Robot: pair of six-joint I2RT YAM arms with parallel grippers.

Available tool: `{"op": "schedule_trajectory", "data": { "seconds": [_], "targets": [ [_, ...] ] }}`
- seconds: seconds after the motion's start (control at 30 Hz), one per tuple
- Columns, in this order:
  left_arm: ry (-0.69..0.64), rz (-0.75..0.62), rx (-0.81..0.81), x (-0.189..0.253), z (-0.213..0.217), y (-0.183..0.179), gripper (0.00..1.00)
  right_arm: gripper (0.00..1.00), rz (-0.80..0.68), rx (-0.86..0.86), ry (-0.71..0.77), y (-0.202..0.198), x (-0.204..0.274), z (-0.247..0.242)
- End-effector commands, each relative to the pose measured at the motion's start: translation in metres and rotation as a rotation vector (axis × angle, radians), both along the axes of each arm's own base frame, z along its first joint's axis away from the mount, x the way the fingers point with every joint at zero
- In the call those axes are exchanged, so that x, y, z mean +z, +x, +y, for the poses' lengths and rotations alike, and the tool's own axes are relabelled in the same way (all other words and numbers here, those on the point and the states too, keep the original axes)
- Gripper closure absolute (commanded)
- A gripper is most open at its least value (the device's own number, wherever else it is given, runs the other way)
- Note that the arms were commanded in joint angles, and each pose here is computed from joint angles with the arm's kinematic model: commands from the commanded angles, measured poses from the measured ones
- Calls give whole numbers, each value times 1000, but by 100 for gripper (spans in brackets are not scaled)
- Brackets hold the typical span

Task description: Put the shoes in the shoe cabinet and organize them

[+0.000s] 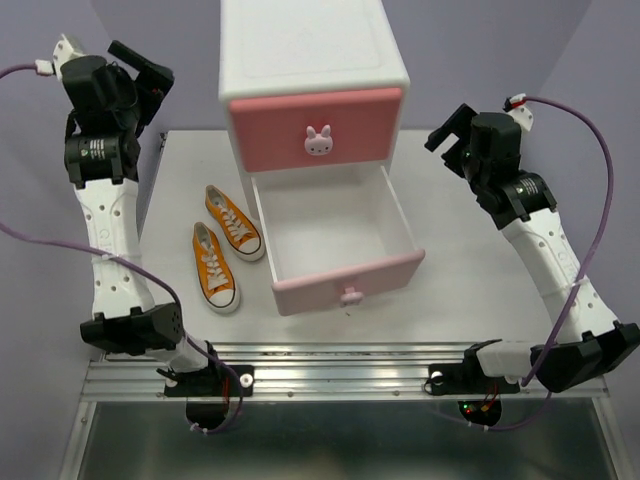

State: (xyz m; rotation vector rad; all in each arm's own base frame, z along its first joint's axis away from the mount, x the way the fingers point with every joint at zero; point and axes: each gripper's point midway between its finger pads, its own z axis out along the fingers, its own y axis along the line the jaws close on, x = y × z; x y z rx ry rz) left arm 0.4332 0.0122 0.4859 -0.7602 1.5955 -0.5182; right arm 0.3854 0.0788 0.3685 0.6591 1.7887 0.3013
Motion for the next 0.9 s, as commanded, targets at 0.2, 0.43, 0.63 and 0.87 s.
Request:
{"op": "schedule_trajectory", "data": {
  "seconds": [0.2,0.43,0.63,0.87],
  "targets": [
    [-20,512,133,-203,44,-115,1,0,96,6,32,12,-31,-7],
    [-60,717,15,-305,19,-158,1,0,162,37,30,4,-48,-3],
    [-70,821,-15,-359,13,-177,1,0,179,44,40,5,-54,0],
    [-31,881,-75,-392,0,-168,1,0,184,68,47,8,-54,5]
  ]
}}
